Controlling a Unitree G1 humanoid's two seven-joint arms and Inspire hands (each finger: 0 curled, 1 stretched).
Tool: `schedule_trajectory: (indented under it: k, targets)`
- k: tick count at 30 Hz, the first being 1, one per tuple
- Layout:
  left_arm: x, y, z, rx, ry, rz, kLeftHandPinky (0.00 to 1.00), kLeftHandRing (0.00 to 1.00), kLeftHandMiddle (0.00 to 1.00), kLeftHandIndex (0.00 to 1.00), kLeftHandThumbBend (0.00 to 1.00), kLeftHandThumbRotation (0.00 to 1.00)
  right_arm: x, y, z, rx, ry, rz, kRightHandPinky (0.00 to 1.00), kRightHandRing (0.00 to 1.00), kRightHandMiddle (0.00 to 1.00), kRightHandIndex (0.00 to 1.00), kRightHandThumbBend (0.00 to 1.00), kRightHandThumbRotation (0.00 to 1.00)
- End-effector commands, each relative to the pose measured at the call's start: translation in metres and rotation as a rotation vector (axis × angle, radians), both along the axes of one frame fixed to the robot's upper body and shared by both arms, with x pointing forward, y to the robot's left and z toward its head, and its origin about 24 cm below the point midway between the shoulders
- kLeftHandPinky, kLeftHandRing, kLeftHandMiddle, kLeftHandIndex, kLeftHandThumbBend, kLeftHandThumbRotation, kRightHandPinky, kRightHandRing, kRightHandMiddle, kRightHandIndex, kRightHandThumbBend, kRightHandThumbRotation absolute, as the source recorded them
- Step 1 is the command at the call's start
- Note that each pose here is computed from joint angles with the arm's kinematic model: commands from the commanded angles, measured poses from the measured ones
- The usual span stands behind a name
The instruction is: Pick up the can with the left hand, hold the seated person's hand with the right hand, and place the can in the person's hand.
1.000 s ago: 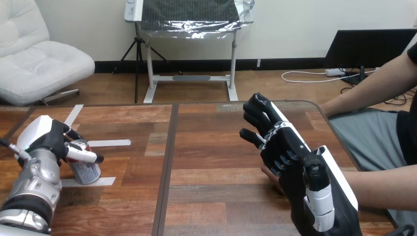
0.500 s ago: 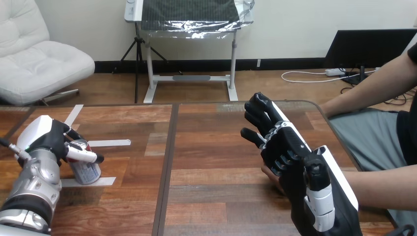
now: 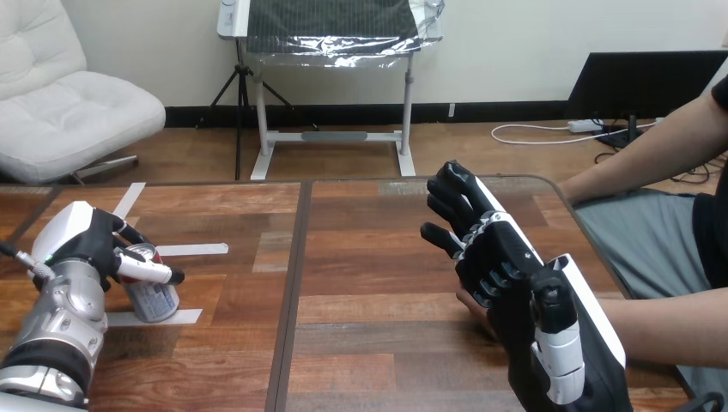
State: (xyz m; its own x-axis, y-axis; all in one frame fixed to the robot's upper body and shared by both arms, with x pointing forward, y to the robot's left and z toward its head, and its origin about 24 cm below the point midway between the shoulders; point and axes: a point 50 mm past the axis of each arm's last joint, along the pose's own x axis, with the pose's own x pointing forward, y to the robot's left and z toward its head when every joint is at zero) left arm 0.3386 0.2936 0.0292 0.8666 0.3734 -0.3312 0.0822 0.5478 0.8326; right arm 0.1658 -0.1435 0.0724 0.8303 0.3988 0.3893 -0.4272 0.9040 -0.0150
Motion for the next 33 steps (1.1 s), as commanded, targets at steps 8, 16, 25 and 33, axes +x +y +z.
schedule_trajectory:
  k: [8,16,25,33]
  targets:
    - [0.015,-0.005,0.023,-0.008,-0.088,-0.055,0.37,0.44,0.49,0.49,0.78,0.00,0.006,0.000,0.015,0.015,-0.074,0.002,0.95,0.99,0.97,0.97,0.77,1.00]
    - [0.018,-0.008,0.028,-0.016,-0.112,-0.073,0.36,0.42,0.48,0.48,0.78,0.00,0.007,0.000,0.014,0.019,-0.076,0.007,0.96,1.00,0.97,0.97,0.76,1.00]
    - [0.021,-0.011,0.032,-0.015,-0.126,-0.095,0.35,0.42,0.47,0.48,0.78,0.00,0.007,0.001,0.014,0.017,-0.078,0.000,0.97,0.99,0.97,0.97,0.76,1.00]
    - [0.023,-0.014,0.036,-0.009,-0.145,-0.120,0.35,0.42,0.47,0.47,0.78,0.00,0.007,0.001,0.014,0.014,-0.078,0.001,0.96,0.99,0.97,0.97,0.77,1.00]
